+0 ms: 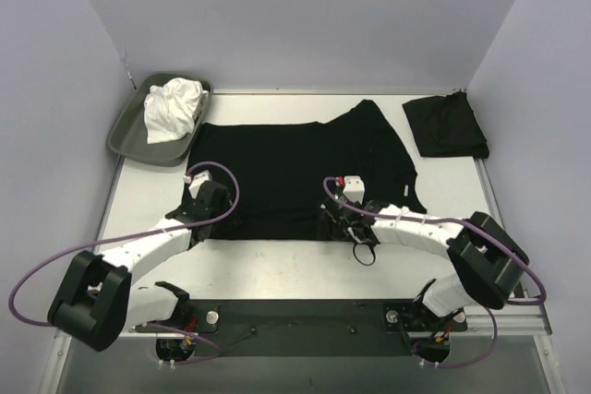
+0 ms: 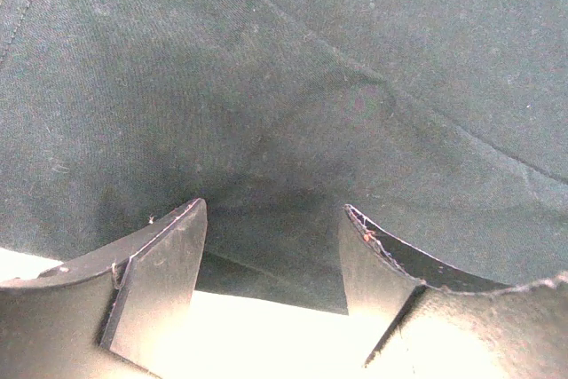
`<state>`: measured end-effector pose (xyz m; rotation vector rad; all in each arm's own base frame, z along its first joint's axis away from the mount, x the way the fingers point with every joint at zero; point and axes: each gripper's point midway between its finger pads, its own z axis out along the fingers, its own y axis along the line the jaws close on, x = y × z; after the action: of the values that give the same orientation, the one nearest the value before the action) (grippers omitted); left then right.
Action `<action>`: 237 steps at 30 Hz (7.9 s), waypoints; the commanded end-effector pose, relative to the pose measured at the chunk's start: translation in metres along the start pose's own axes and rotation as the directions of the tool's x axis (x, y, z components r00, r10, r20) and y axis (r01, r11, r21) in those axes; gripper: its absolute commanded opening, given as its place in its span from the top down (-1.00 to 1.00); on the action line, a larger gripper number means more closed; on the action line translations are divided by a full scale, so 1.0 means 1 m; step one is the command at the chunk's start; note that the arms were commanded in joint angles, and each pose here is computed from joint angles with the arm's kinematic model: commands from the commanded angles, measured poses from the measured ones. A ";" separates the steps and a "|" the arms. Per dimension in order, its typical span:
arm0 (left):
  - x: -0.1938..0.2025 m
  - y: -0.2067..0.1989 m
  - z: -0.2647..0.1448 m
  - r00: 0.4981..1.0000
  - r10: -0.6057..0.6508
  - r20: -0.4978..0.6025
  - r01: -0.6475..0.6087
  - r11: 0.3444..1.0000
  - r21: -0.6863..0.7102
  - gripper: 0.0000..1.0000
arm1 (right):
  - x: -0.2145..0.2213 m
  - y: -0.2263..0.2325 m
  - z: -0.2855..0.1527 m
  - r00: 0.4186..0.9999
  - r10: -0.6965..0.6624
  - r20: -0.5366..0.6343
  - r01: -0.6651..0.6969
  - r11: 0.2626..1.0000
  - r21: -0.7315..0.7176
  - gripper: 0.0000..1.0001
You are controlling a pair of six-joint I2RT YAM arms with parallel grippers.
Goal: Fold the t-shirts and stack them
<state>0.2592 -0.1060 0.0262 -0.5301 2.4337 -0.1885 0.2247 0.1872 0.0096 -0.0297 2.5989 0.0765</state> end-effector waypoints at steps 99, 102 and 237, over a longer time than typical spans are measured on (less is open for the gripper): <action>-0.059 -0.076 -0.091 0.988 0.024 0.151 -0.070 0.950 0.304 -0.81 | -0.125 0.045 0.015 0.994 0.111 0.014 -0.104 0.966 -0.237 -0.57; -0.057 -0.074 -0.090 0.989 0.028 0.145 -0.071 0.950 0.303 -0.81 | -0.126 0.047 0.019 0.995 0.092 0.045 -0.080 0.971 -0.226 -1.00; -0.162 0.078 0.073 0.933 -0.358 0.034 0.358 0.915 -0.185 -0.24 | -0.258 -0.091 0.015 0.918 0.365 0.156 -0.347 0.929 -0.129 -0.98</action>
<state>0.3641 0.0223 0.0236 -1.0728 2.4322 -0.1190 0.4540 0.0977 0.0965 0.4346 2.4627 0.2834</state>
